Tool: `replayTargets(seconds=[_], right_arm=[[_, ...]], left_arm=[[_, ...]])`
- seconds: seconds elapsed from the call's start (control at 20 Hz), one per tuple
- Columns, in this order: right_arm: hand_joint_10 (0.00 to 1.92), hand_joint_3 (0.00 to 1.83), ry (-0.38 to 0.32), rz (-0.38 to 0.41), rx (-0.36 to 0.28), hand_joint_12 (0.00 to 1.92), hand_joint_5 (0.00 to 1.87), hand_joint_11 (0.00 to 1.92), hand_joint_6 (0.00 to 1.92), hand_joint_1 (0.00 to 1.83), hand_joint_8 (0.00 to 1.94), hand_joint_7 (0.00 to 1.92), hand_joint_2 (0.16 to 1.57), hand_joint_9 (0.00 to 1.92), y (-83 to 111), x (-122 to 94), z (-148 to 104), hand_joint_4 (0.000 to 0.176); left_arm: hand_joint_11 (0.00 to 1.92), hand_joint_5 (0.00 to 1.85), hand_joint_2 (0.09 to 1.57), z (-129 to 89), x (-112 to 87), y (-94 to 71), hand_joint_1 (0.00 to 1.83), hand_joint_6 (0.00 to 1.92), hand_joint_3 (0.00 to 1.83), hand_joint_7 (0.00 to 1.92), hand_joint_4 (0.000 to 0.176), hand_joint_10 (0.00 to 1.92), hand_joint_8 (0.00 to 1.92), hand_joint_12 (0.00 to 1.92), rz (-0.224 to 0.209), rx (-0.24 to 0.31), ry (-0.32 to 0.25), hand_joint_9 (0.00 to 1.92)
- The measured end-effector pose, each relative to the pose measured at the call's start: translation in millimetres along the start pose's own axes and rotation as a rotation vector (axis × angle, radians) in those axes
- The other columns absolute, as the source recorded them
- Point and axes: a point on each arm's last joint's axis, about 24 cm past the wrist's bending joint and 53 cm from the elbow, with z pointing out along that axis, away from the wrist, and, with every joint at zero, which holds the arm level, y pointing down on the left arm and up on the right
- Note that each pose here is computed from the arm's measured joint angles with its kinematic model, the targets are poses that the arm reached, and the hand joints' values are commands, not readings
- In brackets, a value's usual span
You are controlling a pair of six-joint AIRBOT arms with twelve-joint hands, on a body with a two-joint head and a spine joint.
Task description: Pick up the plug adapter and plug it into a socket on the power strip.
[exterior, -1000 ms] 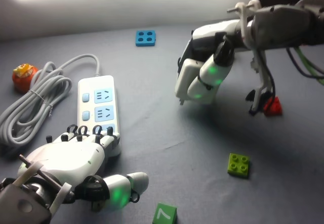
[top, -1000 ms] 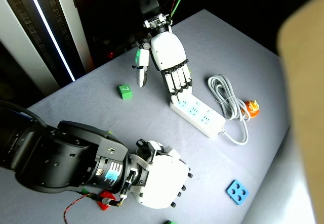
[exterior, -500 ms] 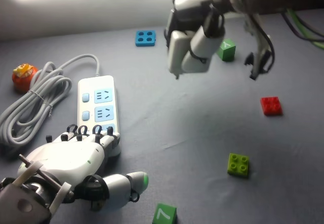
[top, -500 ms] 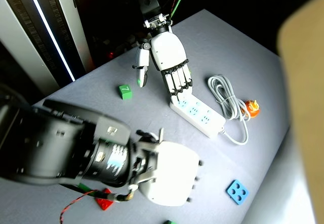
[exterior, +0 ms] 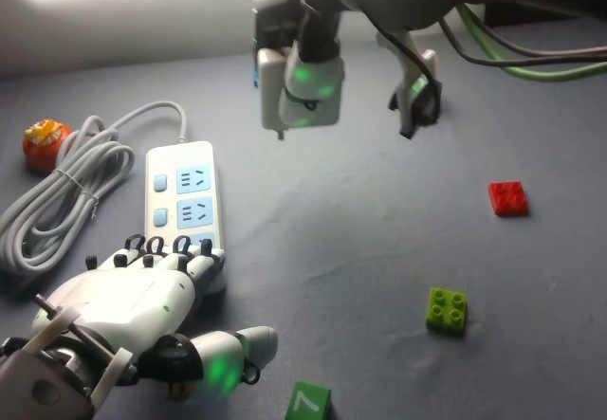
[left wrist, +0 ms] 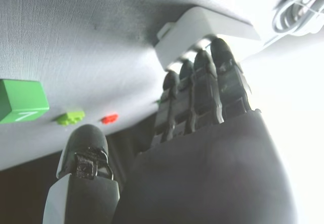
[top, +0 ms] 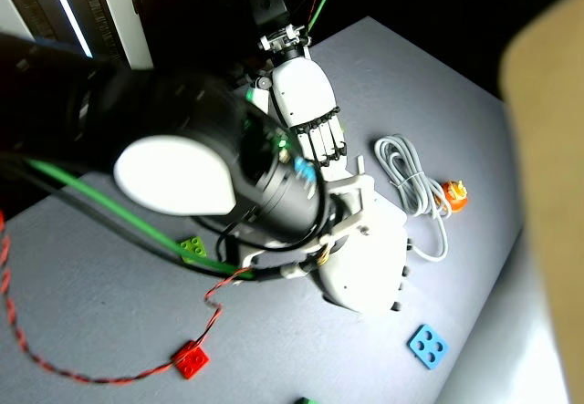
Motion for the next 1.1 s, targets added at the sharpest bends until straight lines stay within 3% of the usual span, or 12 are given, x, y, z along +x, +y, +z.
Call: replayTargets(seconds=[0.15,0.4,0.65,0.7,0.8,0.85,1.1], right_arm=[[0.01,0.0,-0.023,-0.012,-0.003,1.14,1.01,0.83,0.88,1.24,0.72,1.18,1.07,1.29,18.4,7,6,0.0],[0.0,0.0,-0.045,-0.043,-0.033,1.14,0.98,0.82,0.92,1.24,0.76,1.15,1.08,1.29,46.4,26,20,0.0],[0.0,0.0,-0.033,-0.031,-0.009,1.1,0.98,0.85,0.92,1.24,0.77,1.15,1.08,1.29,43.2,42,42,0.0],[0.81,0.01,-0.031,-0.037,-0.012,1.08,0.96,0.86,0.9,1.36,0.7,1.15,1.07,1.09,43.8,46,45,0.0],[0.35,0.0,-0.042,-0.05,-0.015,1.12,0.99,0.85,0.88,1.25,0.74,1.17,1.07,1.16,46.7,49,47,0.0],[0.24,0.0,-0.064,-0.077,-0.024,1.16,1.0,0.83,0.88,1.24,0.75,1.16,1.07,1.2,49.8,48,48,0.0],[0.09,0.0,-0.085,-0.104,-0.052,1.18,1.04,0.83,0.82,1.25,0.69,1.2,1.06,1.28,57.5,49,50,0.0]], left_arm=[[0.0,0.06,1.25,1,2.3,-1.5,0.0,0.0,0.0,0.12,0.0,0.0,0.01,0.37,0.0,0.003,0.001,0.1],[0.0,0.09,1.24,3,2.8,-2.4,0.0,0.0,0.0,0.15,0.0,0.0,0.0,0.45,0.004,0.004,-0.006,0.14],[0.0,0.08,1.25,3,2.6,-2.7,0.0,0.0,0.0,0.16,0.0,0.01,0.0,0.45,0.008,0.005,-0.007,0.15],[0.0,0.09,1.25,3,2.7,-2.7,0.0,0.0,0.0,0.16,0.0,0.01,0.0,0.47,0.008,0.005,-0.007,0.16],[0.0,0.1,1.25,4,2.3,-3.2,0.0,0.0,0.0,0.17,0.0,0.0,0.0,0.51,0.007,0.006,-0.008,0.16],[0.0,0.11,1.25,4,1.9,-3.0,0.0,0.0,0.0,0.17,0.0,0.0,0.0,0.5,0.008,0.006,-0.009,0.16],[0.0,0.1,1.25,4,3.5,-4.0,0.0,0.0,0.0,0.17,0.0,0.0,0.0,0.51,0.008,0.007,-0.007,0.16]])
